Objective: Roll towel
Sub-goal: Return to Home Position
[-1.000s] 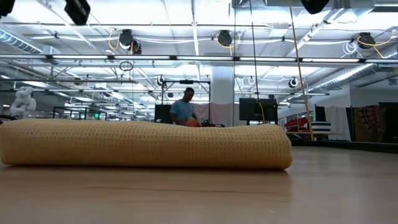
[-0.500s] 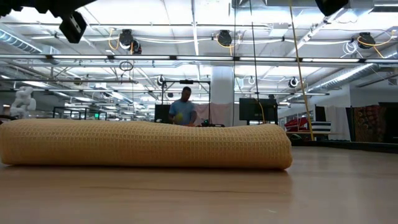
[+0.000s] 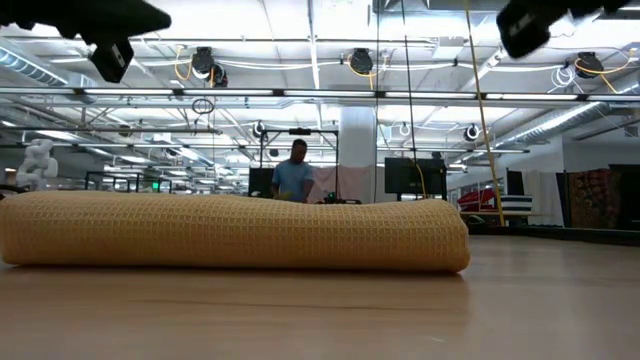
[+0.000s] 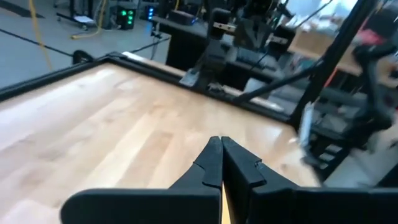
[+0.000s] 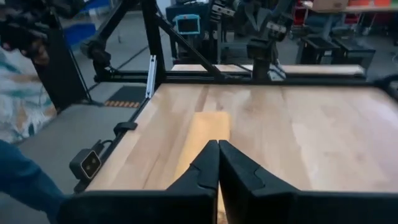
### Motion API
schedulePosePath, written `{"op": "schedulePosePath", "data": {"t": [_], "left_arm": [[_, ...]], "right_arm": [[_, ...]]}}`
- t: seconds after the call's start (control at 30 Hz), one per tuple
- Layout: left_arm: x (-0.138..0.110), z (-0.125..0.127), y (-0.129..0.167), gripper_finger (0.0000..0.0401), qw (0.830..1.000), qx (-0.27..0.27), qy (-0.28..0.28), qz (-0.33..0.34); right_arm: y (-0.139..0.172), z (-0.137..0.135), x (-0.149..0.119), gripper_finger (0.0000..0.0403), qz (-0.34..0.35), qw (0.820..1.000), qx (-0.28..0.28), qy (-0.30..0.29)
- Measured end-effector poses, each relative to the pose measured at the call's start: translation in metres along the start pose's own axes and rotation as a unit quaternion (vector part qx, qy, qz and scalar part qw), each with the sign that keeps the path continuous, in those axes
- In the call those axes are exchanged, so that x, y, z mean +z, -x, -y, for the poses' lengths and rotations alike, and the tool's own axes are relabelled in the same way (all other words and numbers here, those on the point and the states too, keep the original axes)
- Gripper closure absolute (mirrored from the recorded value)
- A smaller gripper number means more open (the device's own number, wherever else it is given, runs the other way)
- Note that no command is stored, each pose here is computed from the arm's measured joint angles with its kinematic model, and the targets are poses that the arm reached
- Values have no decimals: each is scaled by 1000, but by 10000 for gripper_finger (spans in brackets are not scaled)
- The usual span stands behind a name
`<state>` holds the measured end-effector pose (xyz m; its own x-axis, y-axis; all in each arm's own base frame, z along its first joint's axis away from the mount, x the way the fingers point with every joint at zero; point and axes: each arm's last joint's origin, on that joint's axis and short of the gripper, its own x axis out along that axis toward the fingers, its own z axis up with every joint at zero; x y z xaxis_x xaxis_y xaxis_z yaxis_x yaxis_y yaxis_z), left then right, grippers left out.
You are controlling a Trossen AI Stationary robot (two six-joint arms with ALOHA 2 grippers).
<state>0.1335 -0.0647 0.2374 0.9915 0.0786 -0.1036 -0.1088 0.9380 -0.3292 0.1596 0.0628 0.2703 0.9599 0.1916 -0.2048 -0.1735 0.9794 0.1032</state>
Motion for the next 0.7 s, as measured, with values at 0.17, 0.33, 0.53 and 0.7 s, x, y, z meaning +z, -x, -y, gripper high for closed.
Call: {"op": "schedulePosePath", "data": {"t": [0.17, 0.33, 0.53, 0.7], "left_arm": [[-3, -2, 0, 400, 999, 15, -29, -9], [-1, -2, 2, 400, 999, 8, -39, -7], [-15, -3, 5, 401, 993, -6, -103, -61], [-30, -6, 6, 401, 989, -16, -126, -73]], "right_arm": [[-6, 3, -30, 403, 17, 999, 4, -28], [-7, 7, -55, 403, 18, 999, 0, -42], [-6, 12, -77, 403, 42, 998, -25, -47], [-4, 15, -89, 403, 45, 997, -35, -47]]}}
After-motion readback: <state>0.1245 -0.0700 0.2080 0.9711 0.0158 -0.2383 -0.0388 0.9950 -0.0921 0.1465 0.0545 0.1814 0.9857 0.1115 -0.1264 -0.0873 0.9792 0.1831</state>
